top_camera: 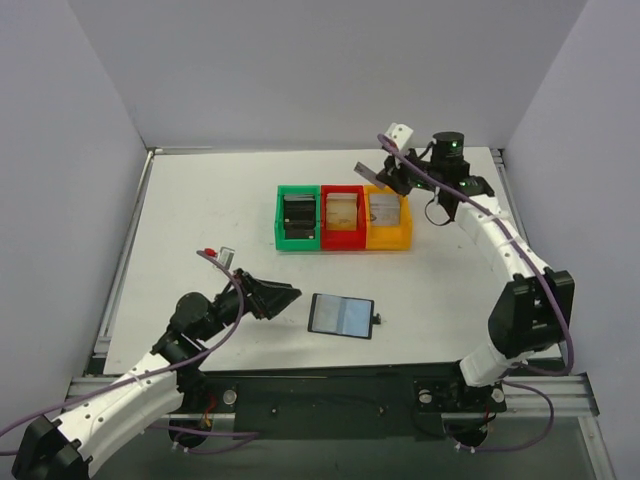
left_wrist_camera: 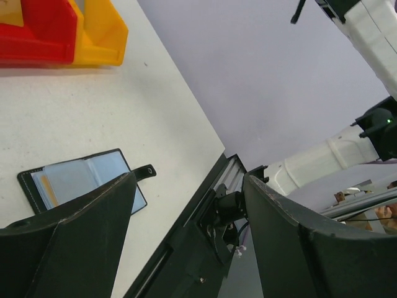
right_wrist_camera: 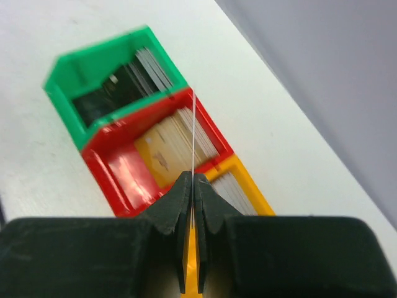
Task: Take the credit cards out of the card holder
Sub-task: Place the credit card in the storage box.
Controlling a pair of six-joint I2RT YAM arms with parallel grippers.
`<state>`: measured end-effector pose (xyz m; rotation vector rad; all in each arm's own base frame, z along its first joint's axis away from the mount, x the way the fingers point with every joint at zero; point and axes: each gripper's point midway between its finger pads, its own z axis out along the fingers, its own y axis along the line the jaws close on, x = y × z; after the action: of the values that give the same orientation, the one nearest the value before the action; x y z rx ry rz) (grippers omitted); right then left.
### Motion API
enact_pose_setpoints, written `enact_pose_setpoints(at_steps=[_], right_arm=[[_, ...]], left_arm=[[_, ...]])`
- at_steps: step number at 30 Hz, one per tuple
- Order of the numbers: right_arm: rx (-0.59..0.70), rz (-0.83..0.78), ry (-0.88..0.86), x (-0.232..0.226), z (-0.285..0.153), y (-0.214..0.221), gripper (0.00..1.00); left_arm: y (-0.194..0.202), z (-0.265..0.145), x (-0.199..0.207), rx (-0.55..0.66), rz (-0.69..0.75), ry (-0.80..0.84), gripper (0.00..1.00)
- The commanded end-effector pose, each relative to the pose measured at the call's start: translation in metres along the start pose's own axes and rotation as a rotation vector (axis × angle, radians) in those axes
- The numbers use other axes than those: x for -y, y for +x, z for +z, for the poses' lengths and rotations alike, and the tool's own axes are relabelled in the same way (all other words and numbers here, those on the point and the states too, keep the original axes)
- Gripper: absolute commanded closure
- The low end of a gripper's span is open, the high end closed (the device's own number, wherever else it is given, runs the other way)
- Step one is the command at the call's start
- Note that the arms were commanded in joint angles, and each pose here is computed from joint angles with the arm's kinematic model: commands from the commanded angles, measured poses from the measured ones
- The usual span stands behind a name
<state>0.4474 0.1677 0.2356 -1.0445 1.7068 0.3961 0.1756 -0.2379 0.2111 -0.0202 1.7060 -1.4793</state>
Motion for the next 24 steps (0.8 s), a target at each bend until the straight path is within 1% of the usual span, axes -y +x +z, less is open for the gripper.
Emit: enact_pose_setpoints(at_steps=[1,2,3,4,5,6,8,9,10,11,12,13,14,15,17,18,19,20,21,22,23,24], right_arm=[[0.173,-0.014,-0.118,-0.070,-0.004,-0.059,1.00],[0.205,0.046,-0.146,-0.084,-0.003,-0.059,1.00],[0.242,0.068,-0.161,-0.096,-0.011,-0.073,1.00],[0.250,0.145,-0.167,-0.105,-0.013,-0.073,1.00],[0.279,0.155,-0.178,-0.116,-0.022,-0.083,1.00],[0.277,0.218,-0.185,-0.124,-0.023,-0.081,1.00],[0.277,0.276,-0.196,-0.143,-0.037,-0.088,1.00],[0.246,0.322,-0.223,-0.158,-0.040,-0.088,1.00],[0.232,0.340,-0.188,-0.158,-0.045,-0.090,1.00],[0.185,0.381,-0.212,-0.174,-0.047,-0.088,1.00],[0.168,0.391,-0.171,-0.174,-0.051,-0.088,1.00],[0.114,0.429,-0.179,-0.187,-0.053,-0.084,1.00],[0.093,0.454,-0.142,-0.189,-0.053,-0.083,1.00],[0.045,0.530,-0.123,-0.192,-0.057,-0.078,1.00],[-0.005,0.611,-0.135,-0.201,-0.059,-0.071,1.00],[-0.014,0.620,-0.146,-0.204,-0.062,-0.069,1.00],[-0.032,0.608,-0.206,-0.215,-0.067,-0.066,1.00],[-0.005,0.600,-0.223,-0.218,-0.074,-0.069,1.00],[0.014,0.631,-0.240,-0.223,-0.071,-0.064,1.00],[0.057,0.633,-0.248,-0.223,-0.079,-0.072,1.00],[0.065,0.648,-0.278,-0.230,-0.080,-0.071,1.00],[0.077,0.650,-0.286,-0.232,-0.085,-0.074,1.00]], left_arm=[[-0.039,0.002,0.035,0.117,0.101,0.070,0.18],[-0.042,0.001,0.040,0.130,0.112,0.081,0.18],[-0.048,0.000,0.042,0.156,0.126,0.082,0.17],[-0.053,-0.002,0.046,0.180,0.136,0.088,0.17],[-0.057,-0.003,0.049,0.197,0.146,0.090,0.16],[-0.062,-0.007,0.054,0.220,0.150,0.099,0.16],[-0.070,-0.011,0.060,0.253,0.160,0.103,0.16],[-0.072,-0.013,0.060,0.256,0.163,0.093,0.15],[-0.076,-0.016,0.062,0.275,0.165,0.088,0.15],[-0.077,-0.017,0.061,0.276,0.171,0.070,0.15],[-0.080,-0.019,0.060,0.291,0.172,0.056,0.15],[-0.080,-0.021,0.057,0.286,0.174,0.030,0.15],[-0.084,-0.024,0.058,0.303,0.177,0.021,0.15],[-0.083,-0.026,0.054,0.297,0.178,0.001,0.15],[-0.085,-0.031,0.053,0.313,0.178,-0.017,0.15],[-0.087,-0.035,0.054,0.330,0.178,-0.017,0.14],[-0.087,-0.036,0.052,0.328,0.175,-0.025,0.09],[-0.086,-0.037,0.055,0.329,0.178,-0.011,0.07],[-0.086,-0.037,0.058,0.327,0.183,0.008,0.03],[-0.080,-0.034,0.061,0.295,0.190,0.036,0.03],[-0.080,-0.033,0.068,0.289,0.199,0.068,0.03],[-0.069,-0.026,0.070,0.224,0.203,0.093,0.03]])
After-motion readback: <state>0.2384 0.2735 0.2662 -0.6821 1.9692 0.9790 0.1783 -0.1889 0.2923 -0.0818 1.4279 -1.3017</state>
